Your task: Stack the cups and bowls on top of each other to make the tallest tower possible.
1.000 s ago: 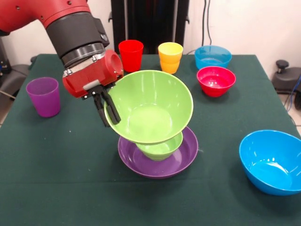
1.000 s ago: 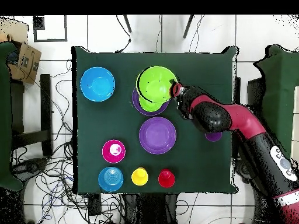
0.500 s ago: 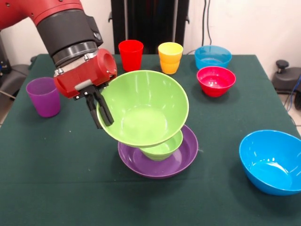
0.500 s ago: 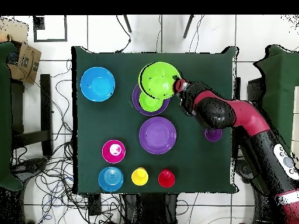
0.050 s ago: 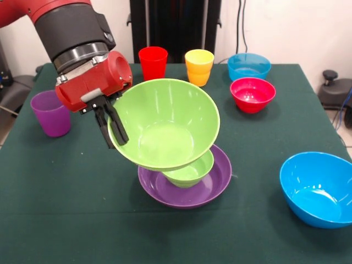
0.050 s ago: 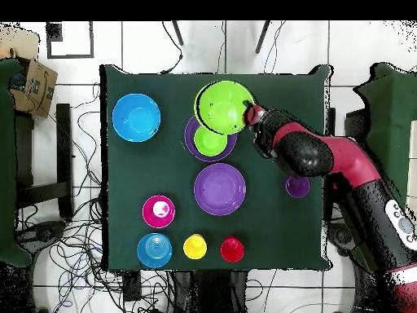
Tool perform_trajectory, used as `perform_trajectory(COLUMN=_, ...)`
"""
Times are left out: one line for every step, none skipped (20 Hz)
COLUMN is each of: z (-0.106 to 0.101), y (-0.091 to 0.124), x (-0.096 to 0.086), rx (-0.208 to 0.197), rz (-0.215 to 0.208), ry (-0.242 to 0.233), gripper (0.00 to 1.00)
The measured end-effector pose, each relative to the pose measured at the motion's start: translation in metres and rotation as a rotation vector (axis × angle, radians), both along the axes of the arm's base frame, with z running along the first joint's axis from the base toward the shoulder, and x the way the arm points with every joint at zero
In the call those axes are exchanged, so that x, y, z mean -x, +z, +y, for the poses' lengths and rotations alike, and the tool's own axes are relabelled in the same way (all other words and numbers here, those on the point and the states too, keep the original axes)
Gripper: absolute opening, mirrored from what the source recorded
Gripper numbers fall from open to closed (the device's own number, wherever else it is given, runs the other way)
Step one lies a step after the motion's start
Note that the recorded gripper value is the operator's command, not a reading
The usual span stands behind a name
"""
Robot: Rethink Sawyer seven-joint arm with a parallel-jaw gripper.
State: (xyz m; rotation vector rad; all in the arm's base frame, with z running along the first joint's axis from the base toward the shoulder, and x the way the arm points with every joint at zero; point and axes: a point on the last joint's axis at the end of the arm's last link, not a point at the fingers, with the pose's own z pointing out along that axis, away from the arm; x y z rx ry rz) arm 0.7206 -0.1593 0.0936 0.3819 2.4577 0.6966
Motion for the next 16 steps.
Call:
perform_trajectory(z=-0.0015, y=0.0012, x=0.0001, rx=-0.002, rz=0.002, ry=-0.001, gripper=0.0)
perform_trajectory(z=-0.0029, y=0.0014, x=0.0003, rx=-0.003, rz=0.005, ry=-0.001, gripper=0.0)
perform_trajectory(z=-0.0042, y=0.0017, x=0.0005, rx=-0.003, rz=0.009, ry=-0.002, gripper=0.0)
perform_trajectory(z=-0.0054, y=0.0016, x=0.0007, rx=-0.003, rz=0.011, ry=-0.002, gripper=0.0)
perform_trajectory(z=-0.0072, y=0.0015, x=0.0009, rx=-0.002, rz=0.013, ry=-0.003, gripper=0.0)
perform_trajectory(z=-0.008, y=0.0014, x=0.0009, rx=-0.002, rz=0.013, ry=-0.004, gripper=0.0)
perform_trajectory(z=-0.0087, y=0.0014, x=0.0009, rx=-0.002, rz=0.014, ry=-0.005, gripper=0.0)
perform_trajectory(z=-0.01, y=0.0016, x=0.0008, rx=-0.002, rz=0.013, ry=-0.007, gripper=0.0)
perform_trajectory(z=-0.0104, y=0.0015, x=0.001, rx=-0.001, rz=0.014, ry=-0.007, gripper=0.0)
perform_trajectory(z=-0.0106, y=0.0015, x=0.001, rx=-0.002, rz=0.013, ry=-0.008, gripper=0.0)
perform_trajectory(z=-0.011, y=0.0015, x=0.0012, rx=-0.002, rz=0.014, ry=-0.008, gripper=0.0)
perform_trajectory(z=-0.011, y=0.0015, x=0.0012, rx=-0.002, rz=0.014, ry=-0.008, gripper=0.0)
perform_trajectory(z=-0.011, y=0.0015, x=0.0012, rx=-0.002, rz=0.014, ry=-0.008, gripper=0.0)
perform_trajectory(z=-0.011, y=0.0016, x=0.0011, rx=-0.002, rz=0.013, ry=-0.008, gripper=0.0)
perform_trajectory(z=-0.011, y=0.0015, x=0.0011, rx=-0.002, rz=0.014, ry=-0.008, gripper=0.0)
perform_trajectory(z=-0.011, y=0.0015, x=0.0011, rx=-0.002, rz=0.014, ry=-0.008, gripper=0.0)
